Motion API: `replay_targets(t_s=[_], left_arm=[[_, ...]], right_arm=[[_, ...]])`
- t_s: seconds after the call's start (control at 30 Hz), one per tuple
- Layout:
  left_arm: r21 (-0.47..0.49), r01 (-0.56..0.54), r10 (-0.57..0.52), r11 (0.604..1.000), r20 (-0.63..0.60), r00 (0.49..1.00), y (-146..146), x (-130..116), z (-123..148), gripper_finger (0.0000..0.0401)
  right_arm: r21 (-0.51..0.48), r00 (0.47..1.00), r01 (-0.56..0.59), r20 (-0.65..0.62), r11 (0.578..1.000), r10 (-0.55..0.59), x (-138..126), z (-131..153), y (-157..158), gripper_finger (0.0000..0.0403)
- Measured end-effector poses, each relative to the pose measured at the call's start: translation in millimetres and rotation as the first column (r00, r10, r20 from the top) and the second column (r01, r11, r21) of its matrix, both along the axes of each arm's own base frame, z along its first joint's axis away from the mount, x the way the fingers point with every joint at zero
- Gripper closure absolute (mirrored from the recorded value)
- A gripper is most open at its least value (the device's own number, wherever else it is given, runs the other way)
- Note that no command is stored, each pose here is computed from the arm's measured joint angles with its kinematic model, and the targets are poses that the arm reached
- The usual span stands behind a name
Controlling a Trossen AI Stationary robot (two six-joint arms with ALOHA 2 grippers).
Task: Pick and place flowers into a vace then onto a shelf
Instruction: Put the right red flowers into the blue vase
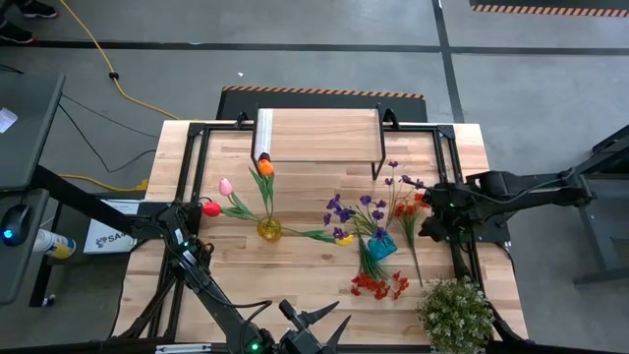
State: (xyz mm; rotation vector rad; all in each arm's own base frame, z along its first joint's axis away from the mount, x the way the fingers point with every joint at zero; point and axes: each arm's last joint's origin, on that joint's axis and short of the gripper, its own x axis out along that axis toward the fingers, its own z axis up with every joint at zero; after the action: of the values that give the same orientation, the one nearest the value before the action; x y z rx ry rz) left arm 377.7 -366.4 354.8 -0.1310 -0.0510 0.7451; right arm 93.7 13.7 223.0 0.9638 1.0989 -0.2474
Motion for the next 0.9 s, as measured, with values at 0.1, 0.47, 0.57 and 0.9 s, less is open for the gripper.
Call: replay_targets(t_s=[0.1,0.47,0.57,0.9], left_arm=[[0.003,0.0,0.0,1.0,-0.002,1.0,0,0,0,0.0206],[0.015,0.0,0.0,1.0,-0.014,1.0,0,0,0,0.0206],[0.015,0.0,0.0,1.0,-0.014,1.0,0,0,0,0.0206],[0.015,0.0,0.0,1.0,-0.014,1.0,0,0,0,0.0206]], right_arm=[[0.002,0.999,0.007,-0.043,1.0,-0.007,6,-6,0,0.0195],[-0.071,0.972,0.007,-0.235,0.997,-0.023,26,-26,0,0.0182],[-0.094,0.967,0.01,-0.251,0.996,-0.033,29,-29,0,0.0177],[-0.082,0.961,0.052,-0.268,0.995,-0.072,33,-42,0,0.0174]])
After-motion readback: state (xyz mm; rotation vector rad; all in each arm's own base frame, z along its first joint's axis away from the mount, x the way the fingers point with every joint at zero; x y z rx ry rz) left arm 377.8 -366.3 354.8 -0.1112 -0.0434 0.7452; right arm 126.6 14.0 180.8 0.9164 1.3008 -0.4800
